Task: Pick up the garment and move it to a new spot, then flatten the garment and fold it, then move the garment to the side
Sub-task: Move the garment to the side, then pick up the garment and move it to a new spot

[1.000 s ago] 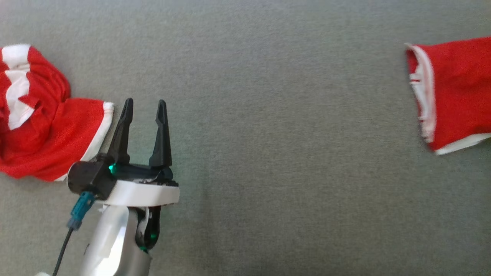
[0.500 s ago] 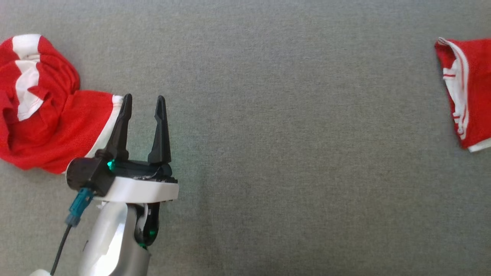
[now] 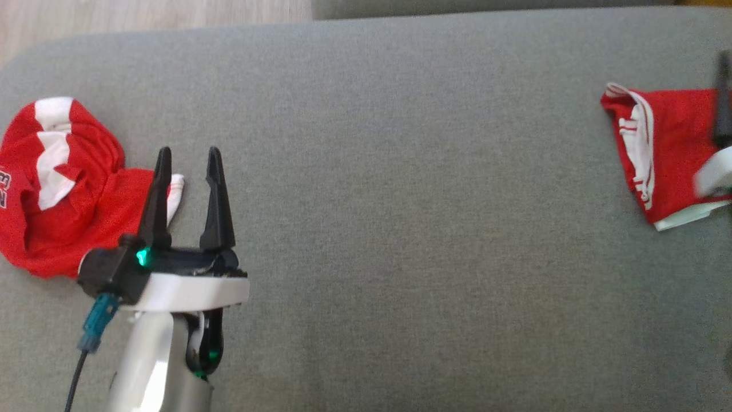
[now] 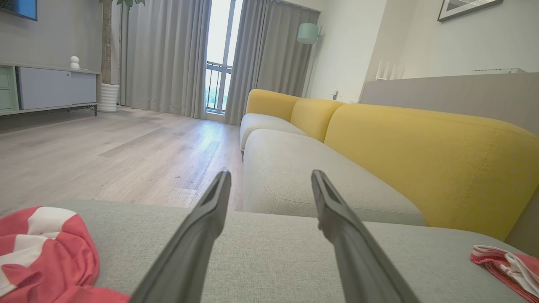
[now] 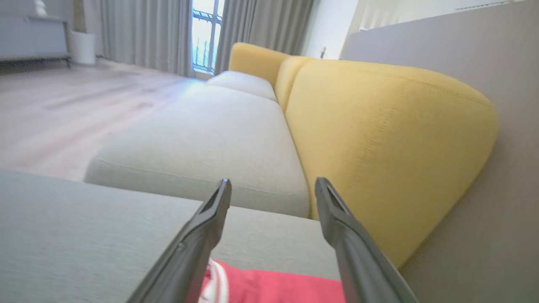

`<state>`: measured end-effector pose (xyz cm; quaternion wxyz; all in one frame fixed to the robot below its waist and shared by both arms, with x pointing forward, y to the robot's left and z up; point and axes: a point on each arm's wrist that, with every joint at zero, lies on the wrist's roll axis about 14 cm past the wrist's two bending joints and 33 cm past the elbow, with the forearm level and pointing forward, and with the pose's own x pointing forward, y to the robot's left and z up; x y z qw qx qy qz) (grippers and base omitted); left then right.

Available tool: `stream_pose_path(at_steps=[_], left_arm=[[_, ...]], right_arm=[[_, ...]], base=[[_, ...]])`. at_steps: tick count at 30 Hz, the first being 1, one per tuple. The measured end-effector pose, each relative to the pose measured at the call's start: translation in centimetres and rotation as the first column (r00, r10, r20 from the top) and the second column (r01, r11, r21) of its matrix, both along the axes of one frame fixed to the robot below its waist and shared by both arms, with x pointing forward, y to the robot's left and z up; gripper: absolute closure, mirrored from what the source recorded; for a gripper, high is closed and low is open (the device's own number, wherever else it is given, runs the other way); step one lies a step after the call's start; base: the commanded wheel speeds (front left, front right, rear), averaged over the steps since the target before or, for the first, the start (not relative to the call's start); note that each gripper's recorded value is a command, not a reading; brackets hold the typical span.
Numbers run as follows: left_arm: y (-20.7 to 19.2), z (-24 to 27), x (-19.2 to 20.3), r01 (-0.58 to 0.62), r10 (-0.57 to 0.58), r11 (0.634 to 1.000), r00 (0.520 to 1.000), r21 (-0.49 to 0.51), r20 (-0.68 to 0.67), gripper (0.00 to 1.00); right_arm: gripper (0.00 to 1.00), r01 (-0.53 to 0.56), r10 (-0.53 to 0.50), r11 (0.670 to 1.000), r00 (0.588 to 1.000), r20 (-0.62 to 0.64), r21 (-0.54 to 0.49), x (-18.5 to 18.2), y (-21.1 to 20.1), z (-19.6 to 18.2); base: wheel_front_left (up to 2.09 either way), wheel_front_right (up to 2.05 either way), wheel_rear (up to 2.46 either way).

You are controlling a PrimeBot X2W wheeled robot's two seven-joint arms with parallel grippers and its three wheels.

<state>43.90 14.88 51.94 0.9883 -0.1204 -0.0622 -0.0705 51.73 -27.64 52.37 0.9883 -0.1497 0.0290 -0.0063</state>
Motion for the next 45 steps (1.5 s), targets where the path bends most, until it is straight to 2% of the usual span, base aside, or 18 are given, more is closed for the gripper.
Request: stream_pose_path(at_steps=[5,11,15,21,25,39,45], left_arm=[[-0.2,0.6,-1.4,0.006,-0.006,1.000,1.000,-0.003,0.012,0.00],[-0.8,0.8,-3.0,0.017,-0.017,1.000,1.000,-0.005,0.014,0.00],[-1.2,0.5,-3.9,0.027,-0.027,1.000,1.000,-0.006,0.003,0.00],[-1.3,-0.2,-4.8,0.024,-0.024,1.000,1.000,-0.014,-0.019,0.00],[-1.4,-0.8,-5.1,0.026,-0.027,1.000,0.999,-0.014,-0.038,0.00],[-1.0,-0.5,-5.4,0.009,-0.009,1.000,0.999,-0.012,-0.032,0.00],[0.6,-0.8,-6.1,-0.042,0.041,0.999,0.998,-0.015,-0.043,0.00]], right_arm=[[0.00,-0.086,0.070,0.980,0.993,0.096,0.179,-2.3,5.4,1.4],[0.00,-0.129,0.084,0.911,0.988,0.130,0.393,-5.7,10.1,0.9],[0.00,-0.123,0.080,0.880,0.990,0.112,0.459,-7.7,10.9,-0.3],[0.00,-0.130,0.116,0.842,0.991,0.059,0.524,-10.1,12.6,-3.2],[0.00,-0.129,0.136,0.843,0.990,0.025,0.522,-11.0,13.4,-4.9],[0.00,-0.139,0.137,0.841,0.990,0.043,0.523,-11.1,13.7,-4.8],[0.00,-0.223,0.231,0.826,0.972,0.051,0.518,-11.0,16.9,-4.5]], base=[[0.00,0.00,0.00],[0.00,0.00,0.00],[0.00,0.00,0.00],[0.00,0.00,0.00],[0.00,0.00,0.00],[0.00,0.00,0.00],[0.00,0.00,0.00]])
